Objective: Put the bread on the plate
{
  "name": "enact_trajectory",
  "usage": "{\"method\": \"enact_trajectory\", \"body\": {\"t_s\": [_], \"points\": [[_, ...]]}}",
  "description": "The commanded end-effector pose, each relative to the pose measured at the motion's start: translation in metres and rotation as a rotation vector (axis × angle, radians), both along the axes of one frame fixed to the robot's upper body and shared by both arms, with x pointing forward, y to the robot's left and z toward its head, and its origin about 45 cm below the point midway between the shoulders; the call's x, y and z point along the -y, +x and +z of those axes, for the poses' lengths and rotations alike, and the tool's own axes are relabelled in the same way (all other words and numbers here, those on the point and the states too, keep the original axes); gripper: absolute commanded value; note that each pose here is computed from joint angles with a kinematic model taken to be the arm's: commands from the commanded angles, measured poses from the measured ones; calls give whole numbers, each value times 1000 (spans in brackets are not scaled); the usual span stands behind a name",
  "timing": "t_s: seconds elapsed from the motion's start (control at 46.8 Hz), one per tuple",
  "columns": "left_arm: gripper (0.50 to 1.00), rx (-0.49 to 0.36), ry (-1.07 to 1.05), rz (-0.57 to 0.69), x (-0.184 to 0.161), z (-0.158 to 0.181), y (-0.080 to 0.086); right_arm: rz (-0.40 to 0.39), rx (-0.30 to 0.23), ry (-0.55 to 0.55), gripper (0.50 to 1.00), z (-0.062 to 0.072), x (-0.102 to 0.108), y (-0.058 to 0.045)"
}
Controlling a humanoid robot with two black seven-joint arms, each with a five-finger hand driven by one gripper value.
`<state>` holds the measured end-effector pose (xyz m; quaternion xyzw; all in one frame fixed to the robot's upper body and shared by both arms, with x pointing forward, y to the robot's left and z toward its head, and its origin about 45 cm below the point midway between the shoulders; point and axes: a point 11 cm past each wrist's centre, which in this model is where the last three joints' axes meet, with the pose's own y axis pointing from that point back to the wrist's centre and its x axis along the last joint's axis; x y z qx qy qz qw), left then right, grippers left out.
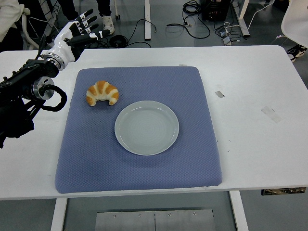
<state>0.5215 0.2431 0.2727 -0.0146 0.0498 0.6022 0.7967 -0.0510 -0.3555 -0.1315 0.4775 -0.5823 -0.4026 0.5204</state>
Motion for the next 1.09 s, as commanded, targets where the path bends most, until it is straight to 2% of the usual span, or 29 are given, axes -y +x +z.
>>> {"method": "enact_trajectory", "body": {"t_s": [0.0,0.171,0.256,0.449,0.598,0.855,1.068], "points": [[980,30,92,-3,4,3,1,0,1,0,1000,0,0,1],[983,146,317,-46,12,9,-4,0,0,0,1000,0,0,0],[983,161,314,-70,17,12,-8,0,0,0,1000,0,0,0],[981,225,292,-198,34,35,-30,0,1,0,1000,0,0,1],[981,182,408,-267,39,16,-39,0,0,0,1000,0,0,0],[981,104,621,-292,22,10,-36,0,0,-1,1000,0,0,0],[981,100,753,-327,12,7,-37,0,0,0,1000,0,0,0]]}}
